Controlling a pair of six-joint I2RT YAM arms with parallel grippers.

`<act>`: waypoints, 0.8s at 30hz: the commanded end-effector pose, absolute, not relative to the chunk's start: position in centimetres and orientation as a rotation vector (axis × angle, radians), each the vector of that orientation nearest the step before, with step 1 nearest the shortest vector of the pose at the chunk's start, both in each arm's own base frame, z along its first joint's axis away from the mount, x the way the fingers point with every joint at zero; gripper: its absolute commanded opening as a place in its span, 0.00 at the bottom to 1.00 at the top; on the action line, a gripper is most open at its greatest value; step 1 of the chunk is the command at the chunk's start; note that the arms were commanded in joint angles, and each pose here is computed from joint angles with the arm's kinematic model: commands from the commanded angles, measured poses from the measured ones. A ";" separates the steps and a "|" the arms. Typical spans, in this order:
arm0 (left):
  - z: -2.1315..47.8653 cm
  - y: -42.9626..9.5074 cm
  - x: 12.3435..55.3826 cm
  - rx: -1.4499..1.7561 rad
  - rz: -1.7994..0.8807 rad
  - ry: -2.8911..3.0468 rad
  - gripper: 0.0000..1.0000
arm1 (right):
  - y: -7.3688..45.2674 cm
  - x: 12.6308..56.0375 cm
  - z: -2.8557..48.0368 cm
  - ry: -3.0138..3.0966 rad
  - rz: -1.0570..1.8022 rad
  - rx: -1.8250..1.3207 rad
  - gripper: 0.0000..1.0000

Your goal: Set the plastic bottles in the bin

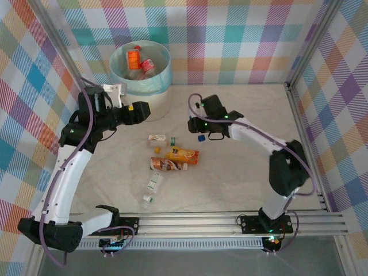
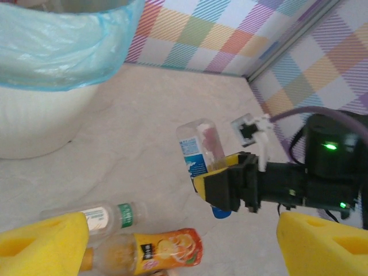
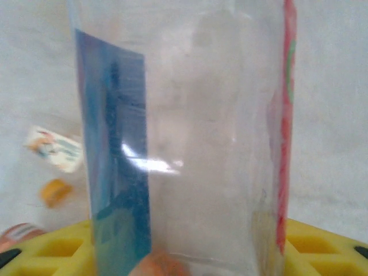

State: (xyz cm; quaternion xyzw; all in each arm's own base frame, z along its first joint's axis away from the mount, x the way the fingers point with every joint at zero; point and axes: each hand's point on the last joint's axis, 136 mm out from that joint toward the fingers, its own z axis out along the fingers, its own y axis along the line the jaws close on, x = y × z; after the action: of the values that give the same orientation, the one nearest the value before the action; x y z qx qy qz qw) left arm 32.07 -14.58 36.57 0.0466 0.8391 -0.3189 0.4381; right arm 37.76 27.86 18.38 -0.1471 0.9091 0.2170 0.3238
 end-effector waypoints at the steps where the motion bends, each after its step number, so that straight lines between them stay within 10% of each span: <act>1: 39.8 -17.7 31.9 0.195 -0.941 1.995 0.86 | 29.7 36.2 23.2 2.177 0.732 -0.534 0.47; 24: 38.4 -26.4 28.6 0.406 -1.039 2.047 0.84 | 33.0 24.3 34.1 1.625 1.074 -0.814 0.48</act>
State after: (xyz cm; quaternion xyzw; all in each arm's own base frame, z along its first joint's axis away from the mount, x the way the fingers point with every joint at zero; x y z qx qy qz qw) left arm 28.48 -26.98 37.86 0.1707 0.8092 -0.4189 0.3750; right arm 25.49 32.81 32.25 -0.3160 0.7053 0.4259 0.4704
